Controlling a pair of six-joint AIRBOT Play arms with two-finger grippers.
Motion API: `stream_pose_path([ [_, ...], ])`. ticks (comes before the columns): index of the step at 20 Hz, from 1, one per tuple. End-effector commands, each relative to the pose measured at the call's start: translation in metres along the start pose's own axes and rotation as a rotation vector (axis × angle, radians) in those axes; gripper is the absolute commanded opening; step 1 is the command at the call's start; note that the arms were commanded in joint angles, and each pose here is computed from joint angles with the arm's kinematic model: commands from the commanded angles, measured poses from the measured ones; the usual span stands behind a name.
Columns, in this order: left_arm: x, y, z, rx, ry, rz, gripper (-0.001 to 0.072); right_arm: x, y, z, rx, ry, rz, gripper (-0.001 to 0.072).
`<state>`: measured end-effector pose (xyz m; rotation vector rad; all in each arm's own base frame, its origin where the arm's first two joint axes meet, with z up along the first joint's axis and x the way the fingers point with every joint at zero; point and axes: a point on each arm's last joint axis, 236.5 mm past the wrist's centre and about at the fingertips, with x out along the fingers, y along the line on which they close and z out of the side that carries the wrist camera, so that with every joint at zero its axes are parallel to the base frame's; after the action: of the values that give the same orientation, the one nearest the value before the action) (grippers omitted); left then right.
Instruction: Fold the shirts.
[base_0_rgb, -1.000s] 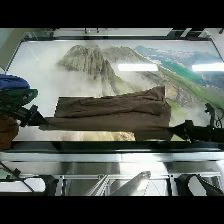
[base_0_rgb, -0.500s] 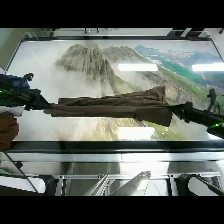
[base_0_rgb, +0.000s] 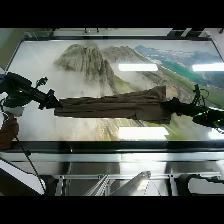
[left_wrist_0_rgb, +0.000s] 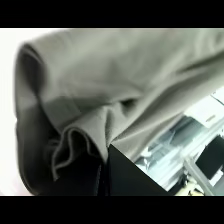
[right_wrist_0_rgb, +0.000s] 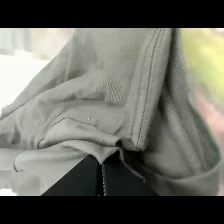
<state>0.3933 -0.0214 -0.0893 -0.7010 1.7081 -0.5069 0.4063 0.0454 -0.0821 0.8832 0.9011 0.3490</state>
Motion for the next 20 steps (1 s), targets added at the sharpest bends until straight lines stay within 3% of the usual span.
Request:
stream_pose_path([
  [1,0.014,0.014,0.013,-0.027,-0.017,0.005,0.0025,0.004,-0.007,0.004,-0.017,-0.010,-0.020,0.0036],
  [3,0.014,0.013,0.014,-0.026,-0.018,0.001,0.0029,0.004,-0.006,0.004,-0.016,-0.008,-0.018,0.0291],
  [4,0.012,0.009,0.013,-0.022,-0.017,-0.005,0.0056,0.004,-0.002,0.002,-0.016,0.000,-0.002,0.0321],
  [6,0.003,0.004,0.007,-0.014,-0.015,-0.008,0.0482,-0.002,0.013,-0.001,-0.028,0.024,0.057,0.0332],
  [7,-0.004,0.001,0.004,-0.009,-0.017,-0.010,0.0664,-0.010,0.021,0.000,-0.033,0.034,0.084,0.0407],
  [8,-0.013,-0.001,0.000,-0.006,-0.024,-0.012,0.0712,-0.019,0.023,0.004,-0.016,0.037,0.087,0.0494],
  [9,-0.023,-0.004,-0.003,-0.001,-0.039,-0.012,0.0713,-0.031,0.020,0.008,-0.006,0.046,0.060,0.0496],
  [11,-0.049,-0.009,-0.009,0.009,-0.087,-0.008,0.0713,-0.059,-0.002,0.019,-0.003,0.064,-0.066,0.0668],
  [13,-0.081,-0.014,-0.015,0.021,-0.164,0.007,0.0712,-0.076,-0.014,0.033,-0.012,0.067,-0.149,0.0707],
  [20,-0.144,-0.047,-0.043,0.090,-0.320,0.062,0.0702,-0.043,-0.016,0.046,-0.012,0.116,-0.143,0.0708],
])
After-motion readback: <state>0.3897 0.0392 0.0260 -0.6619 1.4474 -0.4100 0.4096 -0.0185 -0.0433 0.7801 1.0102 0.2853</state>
